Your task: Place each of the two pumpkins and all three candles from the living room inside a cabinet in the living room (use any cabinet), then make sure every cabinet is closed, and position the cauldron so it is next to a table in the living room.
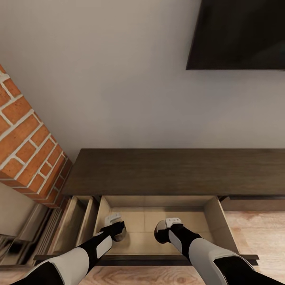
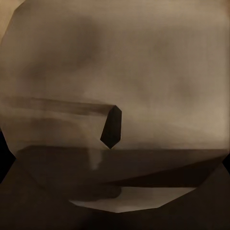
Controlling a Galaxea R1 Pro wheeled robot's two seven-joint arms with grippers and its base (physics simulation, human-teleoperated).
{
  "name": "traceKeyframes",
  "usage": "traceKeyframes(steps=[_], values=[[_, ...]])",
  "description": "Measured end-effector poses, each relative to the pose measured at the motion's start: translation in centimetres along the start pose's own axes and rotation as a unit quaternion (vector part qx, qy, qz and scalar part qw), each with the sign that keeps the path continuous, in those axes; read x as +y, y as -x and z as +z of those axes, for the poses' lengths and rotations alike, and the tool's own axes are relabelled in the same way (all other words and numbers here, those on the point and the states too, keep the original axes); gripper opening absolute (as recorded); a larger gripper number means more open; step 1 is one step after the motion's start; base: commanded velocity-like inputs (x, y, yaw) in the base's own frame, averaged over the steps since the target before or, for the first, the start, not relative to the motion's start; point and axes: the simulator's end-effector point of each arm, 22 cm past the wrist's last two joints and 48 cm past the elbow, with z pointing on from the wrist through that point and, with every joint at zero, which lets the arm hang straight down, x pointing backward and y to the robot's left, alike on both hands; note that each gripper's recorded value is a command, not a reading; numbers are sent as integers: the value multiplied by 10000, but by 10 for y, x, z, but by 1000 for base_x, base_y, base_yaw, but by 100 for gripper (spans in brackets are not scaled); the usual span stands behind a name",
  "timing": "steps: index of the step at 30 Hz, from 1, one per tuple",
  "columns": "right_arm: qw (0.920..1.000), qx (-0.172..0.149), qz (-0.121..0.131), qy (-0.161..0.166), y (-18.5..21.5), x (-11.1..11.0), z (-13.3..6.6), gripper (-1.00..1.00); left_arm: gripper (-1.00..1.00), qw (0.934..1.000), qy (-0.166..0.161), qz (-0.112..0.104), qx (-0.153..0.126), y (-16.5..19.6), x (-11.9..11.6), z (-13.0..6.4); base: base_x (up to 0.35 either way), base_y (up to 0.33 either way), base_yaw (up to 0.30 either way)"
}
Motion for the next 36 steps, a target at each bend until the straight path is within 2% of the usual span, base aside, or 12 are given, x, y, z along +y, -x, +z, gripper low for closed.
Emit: traceKeyframes(steps=[15,36], values=[[10000,-3,-6,-2,-9,-3,29,-100,-100,10000,-7,5,-6,-16,6,25,0,0,0],[10000,-28,-4,-8,-9,-4,33,-100,-100,10000,-16,7,-12,-18,6,29,0,0,0]])
